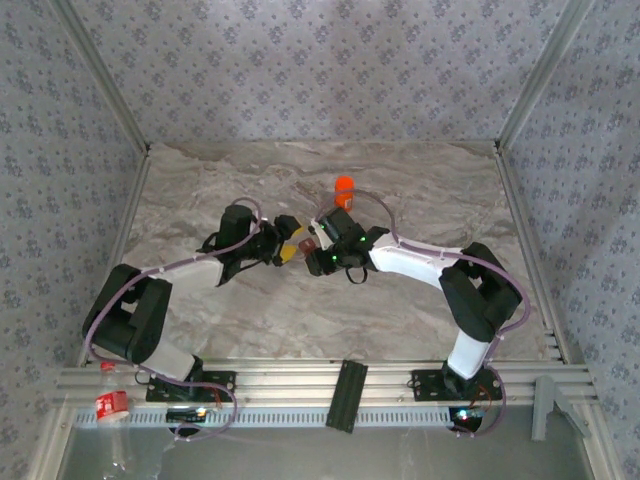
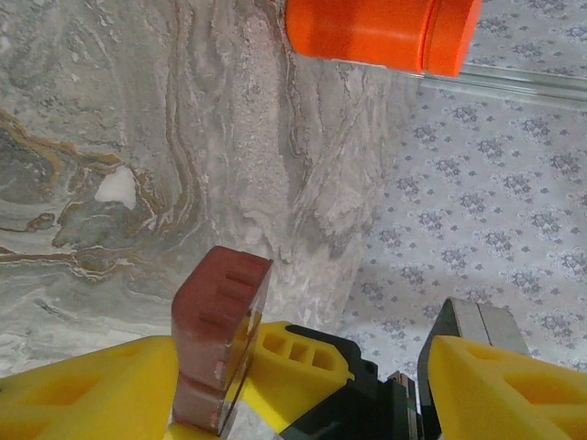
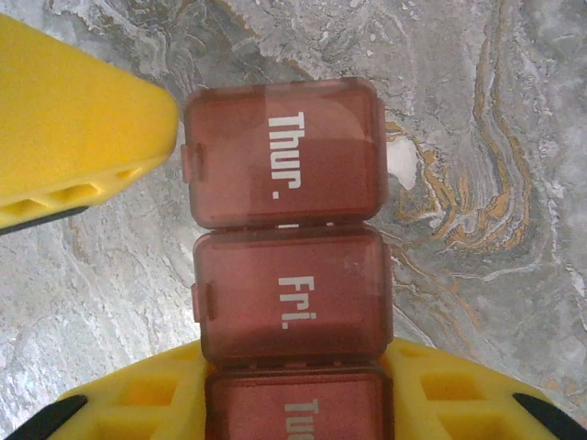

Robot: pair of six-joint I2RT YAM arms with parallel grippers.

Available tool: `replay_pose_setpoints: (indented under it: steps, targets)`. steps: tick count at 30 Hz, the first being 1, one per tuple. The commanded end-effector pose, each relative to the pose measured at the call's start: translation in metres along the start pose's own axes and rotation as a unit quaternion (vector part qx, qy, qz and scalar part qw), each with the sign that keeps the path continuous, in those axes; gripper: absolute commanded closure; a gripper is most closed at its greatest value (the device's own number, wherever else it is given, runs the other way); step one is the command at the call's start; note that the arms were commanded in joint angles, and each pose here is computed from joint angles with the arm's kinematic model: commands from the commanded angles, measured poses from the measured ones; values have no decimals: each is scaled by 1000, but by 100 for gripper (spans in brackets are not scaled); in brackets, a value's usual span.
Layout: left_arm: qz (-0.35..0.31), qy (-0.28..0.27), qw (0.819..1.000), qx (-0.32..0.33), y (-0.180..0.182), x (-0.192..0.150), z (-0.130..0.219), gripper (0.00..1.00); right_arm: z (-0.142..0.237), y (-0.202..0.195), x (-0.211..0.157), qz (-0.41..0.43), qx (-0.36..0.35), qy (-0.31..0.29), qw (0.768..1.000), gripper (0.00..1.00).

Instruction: Sort the pills into containers

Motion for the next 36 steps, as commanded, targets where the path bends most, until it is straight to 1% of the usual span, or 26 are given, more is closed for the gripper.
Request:
replay_pose_setpoints:
  steps: [1, 21, 30, 36]
  targets:
    - [-13, -5, 1000, -25, -17, 5, -4, 28, 8, 7, 13, -9, 19, -19, 1000, 67]
    - [-18, 2, 999, -39, -29, 4, -13, 30, 3, 6, 8, -11, 22, -16, 1000, 68]
    - [-24, 4, 997, -69, -57, -1, -7, 30, -10, -1, 4, -15, 4, -6, 1000, 70]
    - [-37, -7, 995, -87, -79, -2, 7, 30, -14, -3, 2, -17, 1, -2, 1000, 70]
Point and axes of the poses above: each hand's point on the last joint's axis, 136 mm out from that joint toward the fingers, its own z axis back along the fingers, its own y axis along the line the jaws close on, x = y × z, the point moved 8 cm from there along z, back along the fingers, and after that the axes turned 10 degrees about -z, right-handed, at the moved point
